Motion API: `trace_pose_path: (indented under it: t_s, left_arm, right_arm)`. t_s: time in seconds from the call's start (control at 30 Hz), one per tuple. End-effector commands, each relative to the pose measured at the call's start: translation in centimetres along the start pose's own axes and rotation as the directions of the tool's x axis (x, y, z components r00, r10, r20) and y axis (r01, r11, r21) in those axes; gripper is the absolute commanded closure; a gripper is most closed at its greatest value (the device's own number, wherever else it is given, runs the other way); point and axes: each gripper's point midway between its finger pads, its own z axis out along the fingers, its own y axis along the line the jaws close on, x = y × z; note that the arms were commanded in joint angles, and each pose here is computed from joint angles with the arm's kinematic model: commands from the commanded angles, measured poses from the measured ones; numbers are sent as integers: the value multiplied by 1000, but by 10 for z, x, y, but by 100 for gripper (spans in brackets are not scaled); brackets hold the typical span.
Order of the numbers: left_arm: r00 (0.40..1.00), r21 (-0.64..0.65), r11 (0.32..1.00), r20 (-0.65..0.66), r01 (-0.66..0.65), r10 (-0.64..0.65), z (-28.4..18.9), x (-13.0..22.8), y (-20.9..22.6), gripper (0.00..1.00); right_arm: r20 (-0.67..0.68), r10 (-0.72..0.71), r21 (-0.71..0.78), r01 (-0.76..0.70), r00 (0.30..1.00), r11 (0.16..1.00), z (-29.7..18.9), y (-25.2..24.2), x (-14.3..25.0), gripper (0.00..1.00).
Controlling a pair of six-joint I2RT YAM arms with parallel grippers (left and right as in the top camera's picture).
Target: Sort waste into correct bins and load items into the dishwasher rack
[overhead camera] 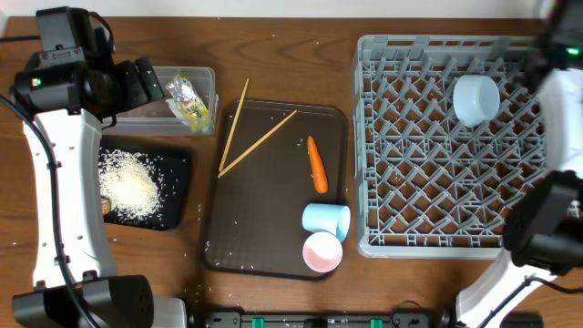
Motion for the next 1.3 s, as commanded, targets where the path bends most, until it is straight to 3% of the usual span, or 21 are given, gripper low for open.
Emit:
trace_pose_path:
  t_s: [0.0, 0.17, 0.47, 0.63, 0.8, 0.93, 1.03, 1.2, 1.27]
  left_arm:
    - [1000, -8, 1000, -19, 9, -9, 5, 4, 3, 2]
    - [1000, -8, 1000, -20, 8, -9, 5, 4, 3, 2]
    - [1000, -8, 1000, -20, 9, -9, 5, 4, 3, 2]
    - [1000, -8, 1000, -20, 9, -9, 5, 4, 3, 2]
    - [1000, -8, 1000, -20, 9, -9, 5, 4, 3, 2]
    - [1000, -8, 1000, -20, 9, -9, 5, 4, 3, 2]
    - [1000, -8, 1000, -20, 9, -9, 5, 4, 3, 2]
    - [1000, -8, 1000, -20, 9, -9, 5, 4, 3, 2]
    - [1000, -8, 1000, -20, 9, -9, 5, 4, 3, 2]
  right_arm:
    - [62, -11, -17, 12, 998, 1000, -20, 17, -19, 35]
    - [86, 35, 31, -38, 996, 999, -28, 5, -28, 17]
    - [270, 217, 28, -233, 938, 972, -78, -48, -46, 6]
    - [419, 348, -144, -318, 839, 937, -131, -61, -57, 3]
    - [503, 425, -451, -190, 753, 872, -194, -19, -70, 4]
    - [549, 442, -672, 59, 710, 738, -251, 37, -77, 8]
    - [586, 473, -773, 279, 658, 569, -303, 73, -77, 6]
    - [553, 572, -827, 484, 606, 286, -376, 99, -69, 1]
    - [542, 570, -828, 507, 618, 239, -388, 109, -66, 1]
